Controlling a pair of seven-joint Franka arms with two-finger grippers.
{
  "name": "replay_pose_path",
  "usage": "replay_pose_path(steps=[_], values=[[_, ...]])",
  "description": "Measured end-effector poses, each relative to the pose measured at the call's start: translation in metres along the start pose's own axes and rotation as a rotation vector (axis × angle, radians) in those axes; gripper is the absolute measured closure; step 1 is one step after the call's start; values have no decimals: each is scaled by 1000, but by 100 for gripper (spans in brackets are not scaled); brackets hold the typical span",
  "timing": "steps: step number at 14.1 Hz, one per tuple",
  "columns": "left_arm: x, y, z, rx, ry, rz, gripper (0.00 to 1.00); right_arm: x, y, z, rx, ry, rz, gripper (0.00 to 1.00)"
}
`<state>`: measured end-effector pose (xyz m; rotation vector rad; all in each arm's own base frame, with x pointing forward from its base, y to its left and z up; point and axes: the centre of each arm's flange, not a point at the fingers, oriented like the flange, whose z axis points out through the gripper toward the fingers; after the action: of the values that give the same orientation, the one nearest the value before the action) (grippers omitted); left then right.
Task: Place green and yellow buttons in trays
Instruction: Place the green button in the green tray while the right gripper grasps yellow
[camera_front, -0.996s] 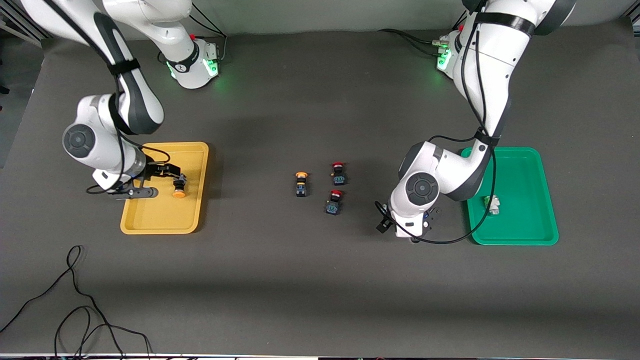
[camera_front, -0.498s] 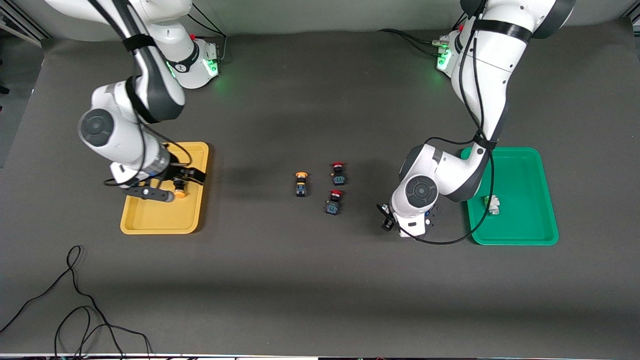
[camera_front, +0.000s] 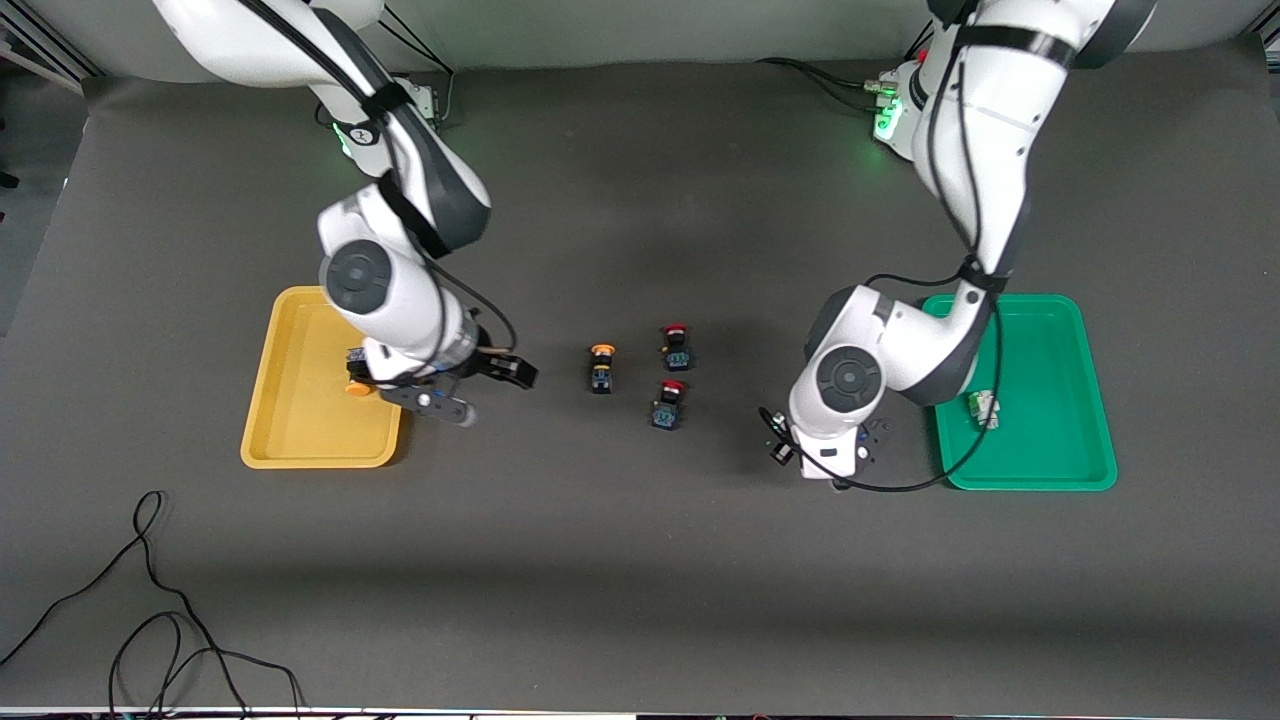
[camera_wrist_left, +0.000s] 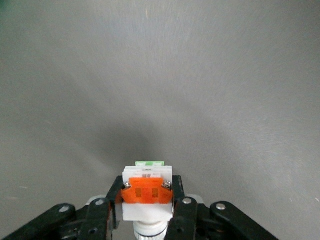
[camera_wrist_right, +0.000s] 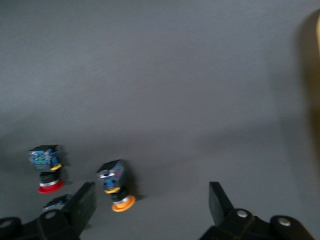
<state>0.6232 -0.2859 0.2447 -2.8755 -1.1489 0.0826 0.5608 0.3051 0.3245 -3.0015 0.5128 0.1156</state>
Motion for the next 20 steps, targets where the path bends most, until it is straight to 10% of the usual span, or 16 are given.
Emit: replay_pose_path(steps=[7,12,16,20], values=[[107,-121,-136,69,-182,523,59,-32,-70,77,-54,-39,-112,0],[217,-253,-98,87,-190,714,59,-47,-79,135,-140,-46,-128,1],[234,-312,-10,49,-105,797,59,-57,-81,160,-177,-50,-147,4],[218,-328,45,37,-89,817,59,-69,-89,163,-200,-13,-131,51]])
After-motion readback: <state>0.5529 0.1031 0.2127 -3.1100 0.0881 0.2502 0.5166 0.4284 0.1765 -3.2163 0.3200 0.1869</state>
